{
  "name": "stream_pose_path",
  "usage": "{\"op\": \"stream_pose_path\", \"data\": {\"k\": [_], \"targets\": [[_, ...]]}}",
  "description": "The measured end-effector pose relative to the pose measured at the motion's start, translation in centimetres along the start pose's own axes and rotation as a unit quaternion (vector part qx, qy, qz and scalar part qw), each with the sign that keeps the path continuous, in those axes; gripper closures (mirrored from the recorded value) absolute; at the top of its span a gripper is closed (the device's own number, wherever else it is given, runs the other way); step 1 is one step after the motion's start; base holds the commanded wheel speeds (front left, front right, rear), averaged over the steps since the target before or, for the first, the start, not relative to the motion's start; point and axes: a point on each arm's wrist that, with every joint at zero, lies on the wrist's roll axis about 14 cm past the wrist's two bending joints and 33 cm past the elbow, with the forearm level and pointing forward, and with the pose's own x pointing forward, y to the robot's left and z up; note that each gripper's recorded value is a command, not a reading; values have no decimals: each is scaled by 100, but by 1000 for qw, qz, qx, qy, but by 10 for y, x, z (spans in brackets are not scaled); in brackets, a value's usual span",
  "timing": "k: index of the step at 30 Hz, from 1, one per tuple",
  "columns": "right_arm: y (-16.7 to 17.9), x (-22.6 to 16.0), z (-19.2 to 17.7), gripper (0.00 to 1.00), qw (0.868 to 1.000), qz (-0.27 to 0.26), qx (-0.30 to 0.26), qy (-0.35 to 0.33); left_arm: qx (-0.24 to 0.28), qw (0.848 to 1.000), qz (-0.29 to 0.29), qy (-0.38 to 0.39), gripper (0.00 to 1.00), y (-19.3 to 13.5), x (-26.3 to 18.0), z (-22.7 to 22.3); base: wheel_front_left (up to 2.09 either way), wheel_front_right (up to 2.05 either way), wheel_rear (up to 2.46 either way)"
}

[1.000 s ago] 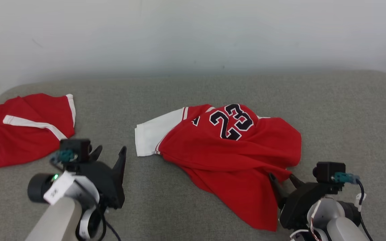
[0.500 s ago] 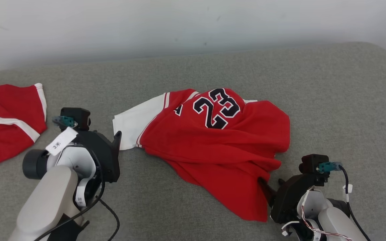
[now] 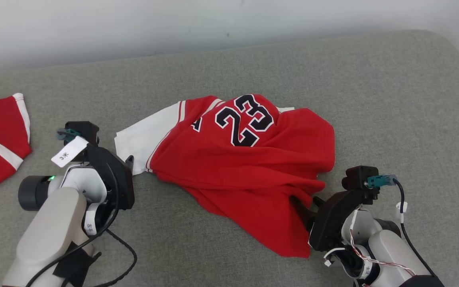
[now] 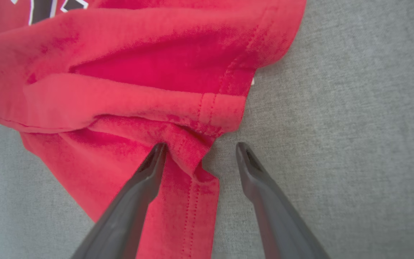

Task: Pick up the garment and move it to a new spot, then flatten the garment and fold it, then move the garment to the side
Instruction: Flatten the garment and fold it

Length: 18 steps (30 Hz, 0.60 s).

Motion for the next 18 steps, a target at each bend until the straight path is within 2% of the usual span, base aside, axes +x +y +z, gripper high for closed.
{"op": "stream_pose_path", "data": {"k": [3,8,10,12,14,18], "targets": [[3,2,2,0,1000,5,-1,-1,-4,1000,2,12,0,1,7,-6,0,0,0],[6,3,3,0,1000,14,13,-2,-5,1000,9,5,0,7,16,9,0,0,0],[12,3,3,4,1000,22,17,-2,-6,1000,8,6,0,6,18,10,0,0,0],[18,3,5,2,999,35,22,-3,-7,1000,8,13,0,5,21,6,0,0,0],[26,2,3,5,998,48,29,-1,-7,1000,8,18,0,5,23,3,0,0,0],[36,-1,4,5,997,67,36,-8,-12,999,12,27,0,8,26,-3,0,0,0]]}}
